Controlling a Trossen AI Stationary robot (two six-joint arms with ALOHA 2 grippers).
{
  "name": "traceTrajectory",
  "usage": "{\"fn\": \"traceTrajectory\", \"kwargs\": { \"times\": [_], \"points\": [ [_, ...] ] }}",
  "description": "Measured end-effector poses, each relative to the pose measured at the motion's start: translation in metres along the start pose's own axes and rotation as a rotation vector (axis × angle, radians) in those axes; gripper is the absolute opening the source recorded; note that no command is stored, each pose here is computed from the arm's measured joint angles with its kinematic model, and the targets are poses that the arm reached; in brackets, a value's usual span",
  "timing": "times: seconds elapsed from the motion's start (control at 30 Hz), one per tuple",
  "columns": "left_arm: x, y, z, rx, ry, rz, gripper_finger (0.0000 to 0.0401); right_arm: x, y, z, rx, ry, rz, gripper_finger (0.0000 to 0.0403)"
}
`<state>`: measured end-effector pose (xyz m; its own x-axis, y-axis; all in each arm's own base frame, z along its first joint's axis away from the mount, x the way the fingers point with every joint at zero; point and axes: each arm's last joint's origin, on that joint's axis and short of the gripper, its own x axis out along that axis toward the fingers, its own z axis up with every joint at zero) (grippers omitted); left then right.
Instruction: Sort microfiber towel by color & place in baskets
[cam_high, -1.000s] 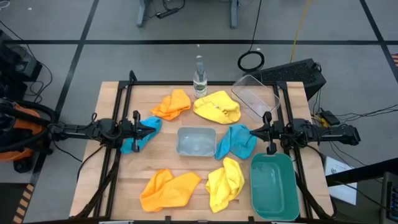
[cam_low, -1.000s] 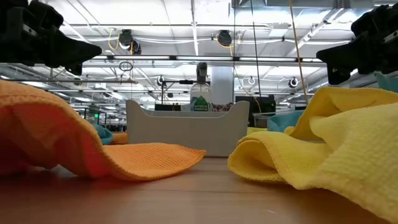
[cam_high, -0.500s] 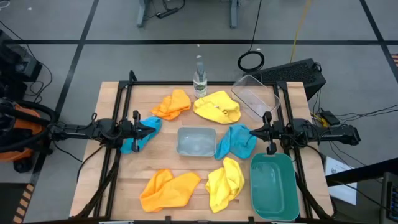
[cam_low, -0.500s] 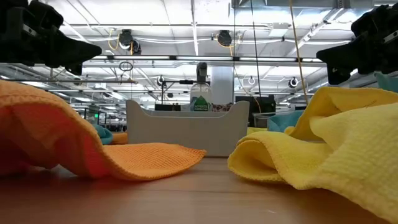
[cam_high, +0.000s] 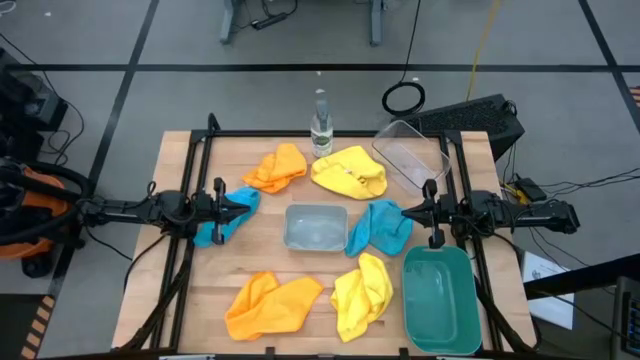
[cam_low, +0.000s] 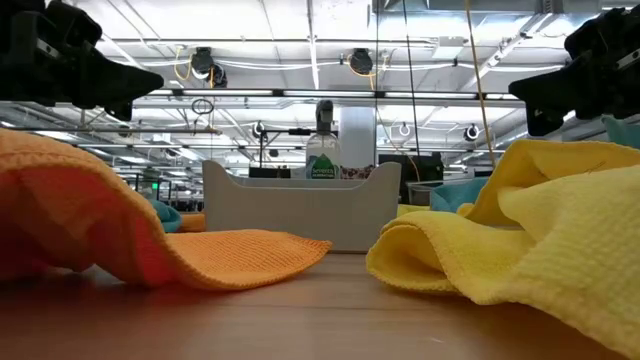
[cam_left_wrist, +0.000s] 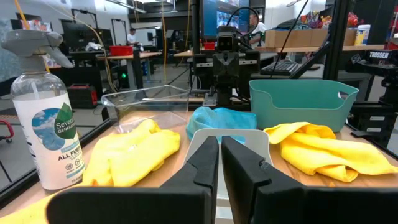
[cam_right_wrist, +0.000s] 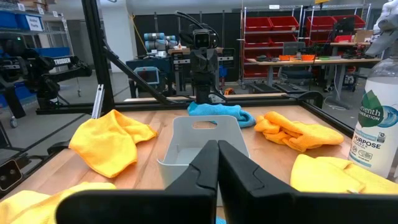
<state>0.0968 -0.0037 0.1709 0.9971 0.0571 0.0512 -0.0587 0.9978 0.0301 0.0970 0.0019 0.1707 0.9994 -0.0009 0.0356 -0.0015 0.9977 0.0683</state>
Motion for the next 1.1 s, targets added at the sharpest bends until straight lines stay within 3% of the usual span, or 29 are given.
{"fn": "traceTrajectory", "kwargs": {
  "times": [0.43, 0.6, 0.83, 1.1],
  "points": [
    [0.000, 0.000, 0.000, 0.000, 0.000, 0.000, 0.0029, 0.000, 0.000, 0.001, 0.069, -0.006, 0.006, 0.0000],
    [0.000, 0.000, 0.000, 0.000, 0.000, 0.001, 0.0029, -0.003, 0.001, 0.018, 0.086, -0.087, -0.010, 0.0000],
    [0.000, 0.000, 0.000, 0.000, 0.000, 0.000, 0.0029, -0.010, 0.004, 0.069, 0.103, -0.090, -0.014, 0.0000],
    [0.000, 0.001, 0.000, 0.002, -0.002, 0.025, 0.0029, -0.006, 0.009, 0.151, 0.128, -0.059, -0.010, 0.0000]
  ]
}}
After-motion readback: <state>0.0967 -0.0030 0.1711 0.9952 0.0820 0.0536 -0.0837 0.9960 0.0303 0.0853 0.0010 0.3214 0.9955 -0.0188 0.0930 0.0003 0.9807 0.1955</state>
